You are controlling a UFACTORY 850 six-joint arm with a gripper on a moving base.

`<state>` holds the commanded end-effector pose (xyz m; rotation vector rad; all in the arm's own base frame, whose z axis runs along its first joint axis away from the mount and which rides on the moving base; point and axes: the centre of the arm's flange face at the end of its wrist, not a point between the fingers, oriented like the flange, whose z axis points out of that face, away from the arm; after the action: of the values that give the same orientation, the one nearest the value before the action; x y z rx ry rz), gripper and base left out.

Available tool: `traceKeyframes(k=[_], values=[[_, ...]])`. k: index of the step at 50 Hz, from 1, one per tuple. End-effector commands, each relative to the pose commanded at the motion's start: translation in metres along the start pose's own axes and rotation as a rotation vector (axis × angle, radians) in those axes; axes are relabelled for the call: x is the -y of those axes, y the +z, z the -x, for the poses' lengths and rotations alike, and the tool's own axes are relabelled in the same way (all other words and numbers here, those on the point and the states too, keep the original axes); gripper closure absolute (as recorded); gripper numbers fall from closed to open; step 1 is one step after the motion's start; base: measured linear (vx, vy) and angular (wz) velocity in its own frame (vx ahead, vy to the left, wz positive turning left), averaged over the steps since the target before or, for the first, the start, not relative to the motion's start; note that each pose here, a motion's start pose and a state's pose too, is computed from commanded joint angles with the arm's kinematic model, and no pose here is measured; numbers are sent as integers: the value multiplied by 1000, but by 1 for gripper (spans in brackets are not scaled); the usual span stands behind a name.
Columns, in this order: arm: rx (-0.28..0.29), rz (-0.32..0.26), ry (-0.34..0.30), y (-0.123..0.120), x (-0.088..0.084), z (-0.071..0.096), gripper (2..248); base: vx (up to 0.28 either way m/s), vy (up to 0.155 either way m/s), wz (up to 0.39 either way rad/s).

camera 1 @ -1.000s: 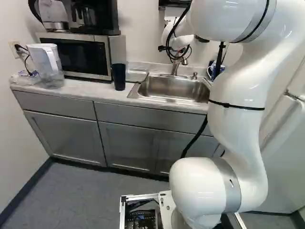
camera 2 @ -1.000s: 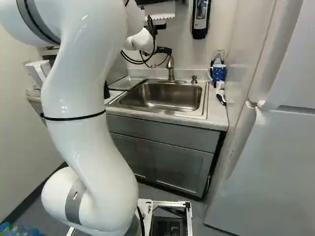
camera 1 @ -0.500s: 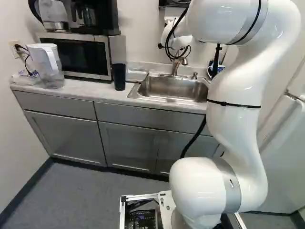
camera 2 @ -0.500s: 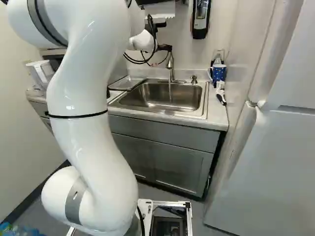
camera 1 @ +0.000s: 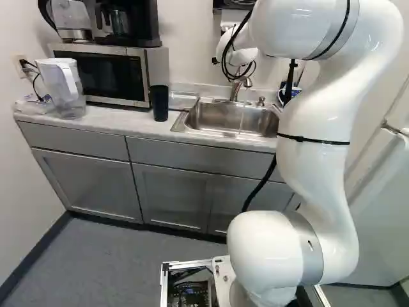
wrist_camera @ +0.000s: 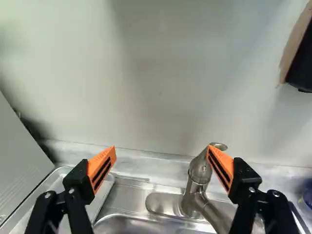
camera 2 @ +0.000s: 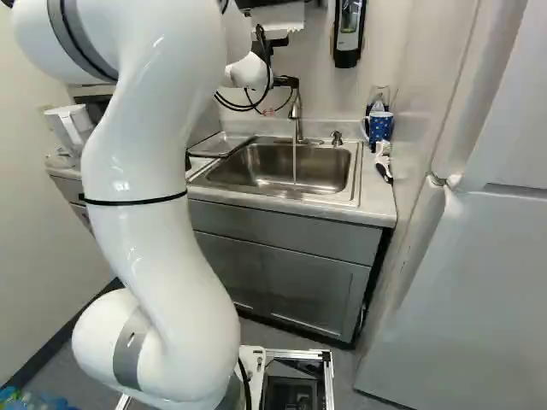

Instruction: Rinse the cup and place it in the tray

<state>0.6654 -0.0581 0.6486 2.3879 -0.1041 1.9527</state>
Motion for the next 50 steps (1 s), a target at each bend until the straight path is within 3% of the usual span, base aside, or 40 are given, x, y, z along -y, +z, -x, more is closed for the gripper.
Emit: traceKeyframes(k=[27,50], values=[[25,-41,-9,-50,26,6,3,0,0,0],[123,-78,-21,-94,46,21,3,0,0,0]])
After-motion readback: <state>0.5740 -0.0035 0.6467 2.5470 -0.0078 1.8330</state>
